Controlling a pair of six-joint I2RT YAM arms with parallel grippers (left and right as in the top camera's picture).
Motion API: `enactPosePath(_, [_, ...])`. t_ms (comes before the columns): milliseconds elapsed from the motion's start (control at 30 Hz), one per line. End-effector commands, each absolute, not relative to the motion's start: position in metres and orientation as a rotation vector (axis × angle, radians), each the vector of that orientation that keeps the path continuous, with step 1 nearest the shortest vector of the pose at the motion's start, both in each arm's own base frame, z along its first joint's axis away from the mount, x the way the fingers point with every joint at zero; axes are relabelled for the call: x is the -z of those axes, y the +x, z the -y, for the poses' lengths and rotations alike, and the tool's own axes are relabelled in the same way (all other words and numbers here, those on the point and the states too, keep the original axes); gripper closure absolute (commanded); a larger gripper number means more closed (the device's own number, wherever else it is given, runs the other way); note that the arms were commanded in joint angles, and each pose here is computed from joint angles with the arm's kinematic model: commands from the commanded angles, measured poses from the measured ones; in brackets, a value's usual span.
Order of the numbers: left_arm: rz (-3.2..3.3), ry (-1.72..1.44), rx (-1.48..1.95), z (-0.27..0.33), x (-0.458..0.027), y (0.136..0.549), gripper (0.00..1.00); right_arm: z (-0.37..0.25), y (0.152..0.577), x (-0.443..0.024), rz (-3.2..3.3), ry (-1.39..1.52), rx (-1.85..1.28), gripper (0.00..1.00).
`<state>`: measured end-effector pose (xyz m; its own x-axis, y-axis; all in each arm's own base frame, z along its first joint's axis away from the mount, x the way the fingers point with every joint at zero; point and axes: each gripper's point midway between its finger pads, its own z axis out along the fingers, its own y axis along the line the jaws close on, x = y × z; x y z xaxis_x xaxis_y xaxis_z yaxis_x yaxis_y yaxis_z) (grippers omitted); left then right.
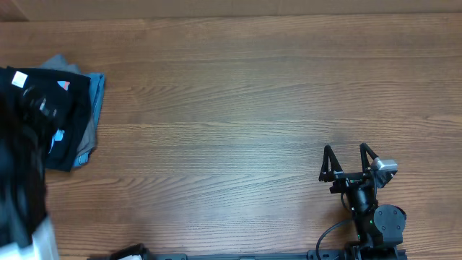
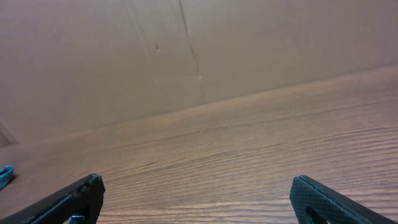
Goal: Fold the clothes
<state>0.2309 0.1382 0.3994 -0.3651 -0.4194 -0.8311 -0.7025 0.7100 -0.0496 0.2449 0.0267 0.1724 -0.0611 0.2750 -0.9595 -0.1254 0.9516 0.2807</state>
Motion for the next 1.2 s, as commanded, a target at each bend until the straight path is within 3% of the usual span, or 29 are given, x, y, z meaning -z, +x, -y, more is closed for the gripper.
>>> enactPosePath(0, [-1.86,-0.823,-0.394,-0.126,-0.435,0.186,0.0,-0.025,0.245,-0.171,-1.594,0.123,-0.318,0.0])
enactPosePath(233, [-1.752,-0.806,-0.375,-0.109,-0.436,0.133,0.0,-0.025,0.245,-0.171,-1.594,0.123,-0.318,0.0])
enactPosePath(600, [-2.01,-0.843,-0.405,-0.101,-0.288,0.114,0.0,-0.025,0.245,-0.171,-1.594,0.123,-0.318,0.0])
enactPosePath(900, [-1.873,-0.618,-0.077,-0.069,-0.255,0.183,0.0,-0.025,0.245,-0.171,-1.594,0.123,-0.318,0.0])
enactPosePath(1167, [-1.587,-0.35,0.127,-0.037,-0.27,0.231,0.0,-0.025,0.245,-0.171,-1.594,0.123,-0.318,0.0])
